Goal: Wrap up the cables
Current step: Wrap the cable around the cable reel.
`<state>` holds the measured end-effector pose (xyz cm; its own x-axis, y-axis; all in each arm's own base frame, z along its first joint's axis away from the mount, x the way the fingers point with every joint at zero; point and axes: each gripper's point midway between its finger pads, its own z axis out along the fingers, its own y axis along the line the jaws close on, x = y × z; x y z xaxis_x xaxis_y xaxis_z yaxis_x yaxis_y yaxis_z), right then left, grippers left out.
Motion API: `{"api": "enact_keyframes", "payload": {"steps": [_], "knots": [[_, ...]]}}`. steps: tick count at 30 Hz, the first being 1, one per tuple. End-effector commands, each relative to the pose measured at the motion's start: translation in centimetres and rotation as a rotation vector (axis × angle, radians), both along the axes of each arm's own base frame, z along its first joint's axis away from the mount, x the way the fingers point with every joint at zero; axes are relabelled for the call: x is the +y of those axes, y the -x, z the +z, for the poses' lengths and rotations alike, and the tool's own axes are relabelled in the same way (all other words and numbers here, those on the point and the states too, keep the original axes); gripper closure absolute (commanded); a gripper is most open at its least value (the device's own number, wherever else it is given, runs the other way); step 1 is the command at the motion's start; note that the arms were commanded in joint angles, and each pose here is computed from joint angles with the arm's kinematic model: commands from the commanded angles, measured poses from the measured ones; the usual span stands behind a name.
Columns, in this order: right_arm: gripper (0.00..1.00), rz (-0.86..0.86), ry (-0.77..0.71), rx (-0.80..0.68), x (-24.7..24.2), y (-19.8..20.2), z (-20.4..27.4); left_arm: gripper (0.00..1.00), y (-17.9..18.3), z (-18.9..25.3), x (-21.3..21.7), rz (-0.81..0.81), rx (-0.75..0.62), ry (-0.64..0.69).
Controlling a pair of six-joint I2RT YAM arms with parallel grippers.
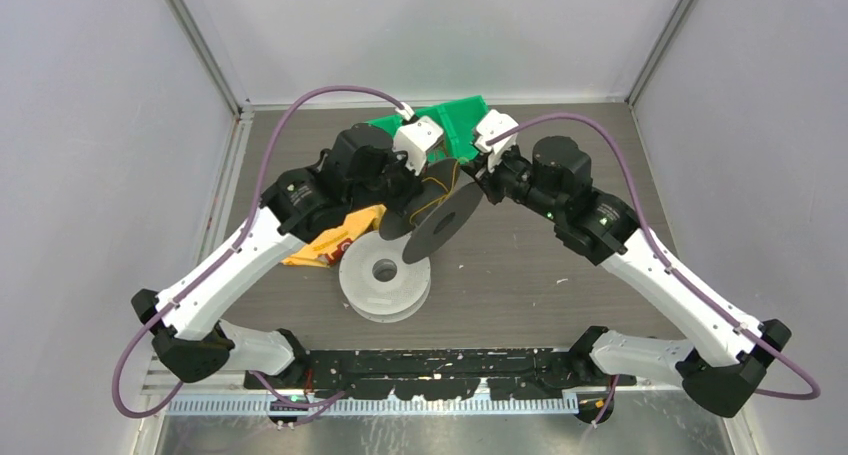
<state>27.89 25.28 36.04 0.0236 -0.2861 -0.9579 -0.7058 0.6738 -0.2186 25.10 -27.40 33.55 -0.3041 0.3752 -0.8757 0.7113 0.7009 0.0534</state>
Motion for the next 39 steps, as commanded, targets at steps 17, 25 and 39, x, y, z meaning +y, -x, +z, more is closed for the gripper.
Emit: {"api": "enact_keyframes", "payload": {"steps": [17,25,39], "knots": [[0.62,0.007,-0.06,0.036,-3.2,1.4,-0.5,0.99,4.2,7.1,0.3,-0.252,-0.07,0.069],[0.4,-0.057,-0.066,0.069,-4.4,0.9,-1.5,1.0,4.5,9.2,1.1,-0.231,-0.107,0.118],[0.11,-0.365,-0.372,0.079,-11.9,1.5,-0.5,1.0,2.6,11.8,2.4,-0.112,-0.097,0.22]]}}
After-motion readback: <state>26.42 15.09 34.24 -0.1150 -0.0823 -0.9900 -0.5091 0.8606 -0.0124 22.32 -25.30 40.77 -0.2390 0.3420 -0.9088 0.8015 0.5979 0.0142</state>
